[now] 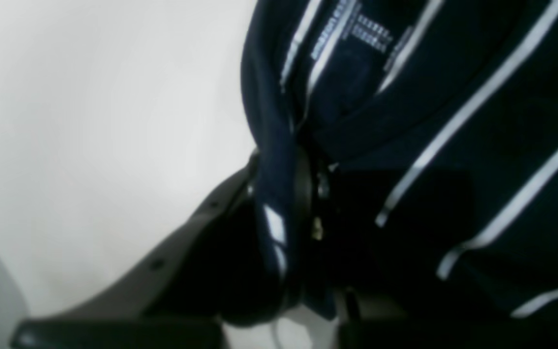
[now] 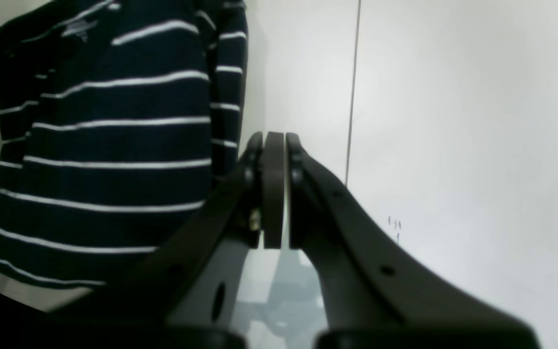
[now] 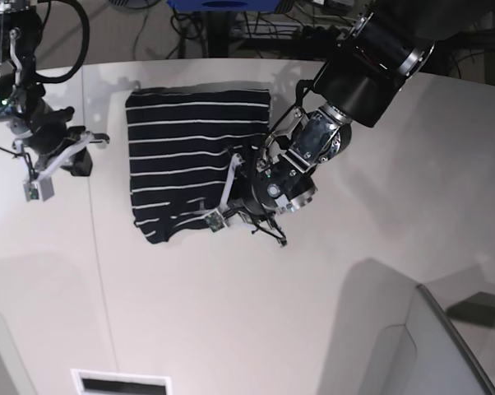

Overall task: Layout the t-shirt on the table in an organized manner, then fold the t-shirt properly
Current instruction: 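Press and smooth the folded shirt's edge with the left gripper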

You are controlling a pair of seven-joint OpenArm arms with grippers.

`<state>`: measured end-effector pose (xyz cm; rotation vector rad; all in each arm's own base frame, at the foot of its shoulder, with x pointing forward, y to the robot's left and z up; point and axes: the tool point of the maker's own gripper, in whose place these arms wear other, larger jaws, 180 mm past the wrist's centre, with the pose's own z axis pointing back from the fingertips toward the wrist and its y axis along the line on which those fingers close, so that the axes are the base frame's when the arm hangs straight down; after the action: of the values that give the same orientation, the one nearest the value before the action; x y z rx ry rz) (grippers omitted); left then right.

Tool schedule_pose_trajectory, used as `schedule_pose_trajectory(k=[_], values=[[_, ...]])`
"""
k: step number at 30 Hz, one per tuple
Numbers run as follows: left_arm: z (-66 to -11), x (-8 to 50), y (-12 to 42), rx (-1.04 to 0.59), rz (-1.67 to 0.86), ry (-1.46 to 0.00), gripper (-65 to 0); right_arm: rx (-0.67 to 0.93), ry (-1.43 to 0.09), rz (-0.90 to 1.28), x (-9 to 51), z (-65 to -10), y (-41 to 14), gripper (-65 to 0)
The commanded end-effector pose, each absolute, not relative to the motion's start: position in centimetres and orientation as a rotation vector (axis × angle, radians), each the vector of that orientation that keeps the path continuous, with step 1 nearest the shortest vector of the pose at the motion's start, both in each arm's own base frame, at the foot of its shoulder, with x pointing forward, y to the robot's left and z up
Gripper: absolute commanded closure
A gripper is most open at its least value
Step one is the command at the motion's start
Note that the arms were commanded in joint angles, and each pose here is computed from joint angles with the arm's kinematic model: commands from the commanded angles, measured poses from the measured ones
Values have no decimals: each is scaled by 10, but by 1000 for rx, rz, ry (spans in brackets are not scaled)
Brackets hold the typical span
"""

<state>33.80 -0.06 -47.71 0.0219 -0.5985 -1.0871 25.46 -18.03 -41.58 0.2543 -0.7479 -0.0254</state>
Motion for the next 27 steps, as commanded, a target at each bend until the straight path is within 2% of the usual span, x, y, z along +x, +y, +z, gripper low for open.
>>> schedule_pose_trajectory(k=[1, 24, 25, 27], values=[[-461, 352, -13, 19, -1107, -656, 0, 254, -788, -19, 262, -405, -183, -9], [-471, 350, -4, 27, -1092, -615, 0, 255, -786, -22, 261, -406, -183, -12], [-471, 350, -5, 27, -1093, -617, -20, 255, -786, -22, 261, -406, -183, -12], [-469, 352, -4, 30, -1093, -619, -163, 255, -786, -22, 261, -406, -183, -12]])
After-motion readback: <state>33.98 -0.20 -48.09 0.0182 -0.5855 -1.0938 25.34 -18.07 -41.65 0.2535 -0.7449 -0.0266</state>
